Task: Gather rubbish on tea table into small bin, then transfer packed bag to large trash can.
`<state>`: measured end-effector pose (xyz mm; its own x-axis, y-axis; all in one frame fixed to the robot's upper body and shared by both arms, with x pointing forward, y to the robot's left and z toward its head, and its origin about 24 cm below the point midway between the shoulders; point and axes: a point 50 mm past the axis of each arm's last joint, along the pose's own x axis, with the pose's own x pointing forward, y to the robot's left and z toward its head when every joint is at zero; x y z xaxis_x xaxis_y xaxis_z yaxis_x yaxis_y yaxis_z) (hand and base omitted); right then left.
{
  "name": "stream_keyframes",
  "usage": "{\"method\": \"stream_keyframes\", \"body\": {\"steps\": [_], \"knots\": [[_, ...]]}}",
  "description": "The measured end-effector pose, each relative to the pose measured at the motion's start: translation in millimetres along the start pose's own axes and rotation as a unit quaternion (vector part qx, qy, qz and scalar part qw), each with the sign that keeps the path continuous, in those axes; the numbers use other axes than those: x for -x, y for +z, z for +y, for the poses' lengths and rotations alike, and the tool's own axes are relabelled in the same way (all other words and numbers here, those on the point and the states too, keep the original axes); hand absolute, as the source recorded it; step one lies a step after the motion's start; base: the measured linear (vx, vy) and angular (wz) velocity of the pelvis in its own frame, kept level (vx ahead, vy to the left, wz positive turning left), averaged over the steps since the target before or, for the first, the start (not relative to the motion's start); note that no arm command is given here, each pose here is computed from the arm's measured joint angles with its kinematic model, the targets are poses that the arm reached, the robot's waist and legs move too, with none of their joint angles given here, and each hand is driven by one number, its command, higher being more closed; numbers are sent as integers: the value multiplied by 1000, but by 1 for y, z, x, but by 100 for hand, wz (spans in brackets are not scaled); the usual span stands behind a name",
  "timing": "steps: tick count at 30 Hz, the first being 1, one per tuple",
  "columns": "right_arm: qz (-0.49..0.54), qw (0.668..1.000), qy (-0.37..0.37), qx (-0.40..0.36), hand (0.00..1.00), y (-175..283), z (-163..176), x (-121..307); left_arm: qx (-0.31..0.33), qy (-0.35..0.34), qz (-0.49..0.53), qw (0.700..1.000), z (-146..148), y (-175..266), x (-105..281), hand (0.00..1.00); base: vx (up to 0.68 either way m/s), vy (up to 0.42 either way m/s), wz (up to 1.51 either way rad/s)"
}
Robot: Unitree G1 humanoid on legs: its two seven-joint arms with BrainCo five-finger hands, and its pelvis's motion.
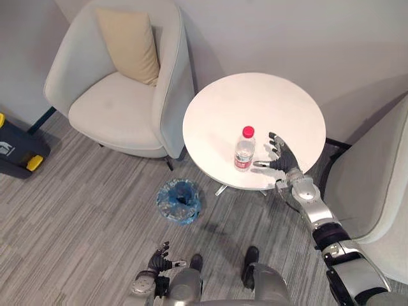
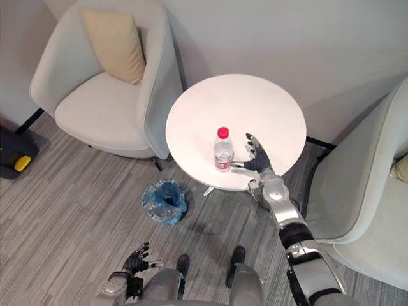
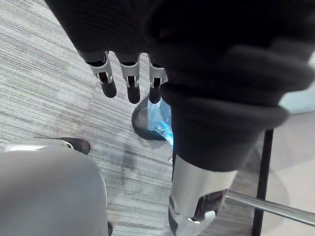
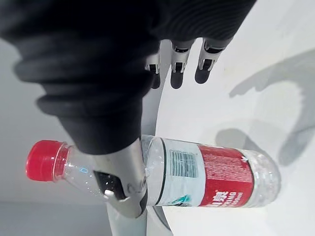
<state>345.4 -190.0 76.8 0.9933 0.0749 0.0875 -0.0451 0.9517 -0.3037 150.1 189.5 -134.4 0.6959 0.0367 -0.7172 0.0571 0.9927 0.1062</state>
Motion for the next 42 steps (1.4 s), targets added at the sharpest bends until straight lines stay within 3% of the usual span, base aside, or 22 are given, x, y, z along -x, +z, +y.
{"method": "stream_keyframes", "body": {"steps": [15, 16, 32, 37, 42], "knots": [[-39, 999, -1, 16, 0, 41, -7, -35, -1, 9, -32, 999, 4, 21, -7, 0, -29, 7, 4], [-45, 999, -2, 17, 100, 46, -7, -38, -1, 10, -34, 999, 4, 22, -7, 0, 0, 0, 0], [-51, 998, -22, 12, 100, 69, -14, -56, 7, 9, -56, 998, 3, 33, -9, 0, 0, 0, 0], [-107, 994, -21, -5, 100, 80, -12, -41, 7, 9, -56, 998, 3, 33, -9, 0, 19, 1, -5], [-140, 990, 7, -29, 100, 73, 12, -11, 8, 15, -51, 999, 4, 31, -8, 0, 33, 6, -19]]}}
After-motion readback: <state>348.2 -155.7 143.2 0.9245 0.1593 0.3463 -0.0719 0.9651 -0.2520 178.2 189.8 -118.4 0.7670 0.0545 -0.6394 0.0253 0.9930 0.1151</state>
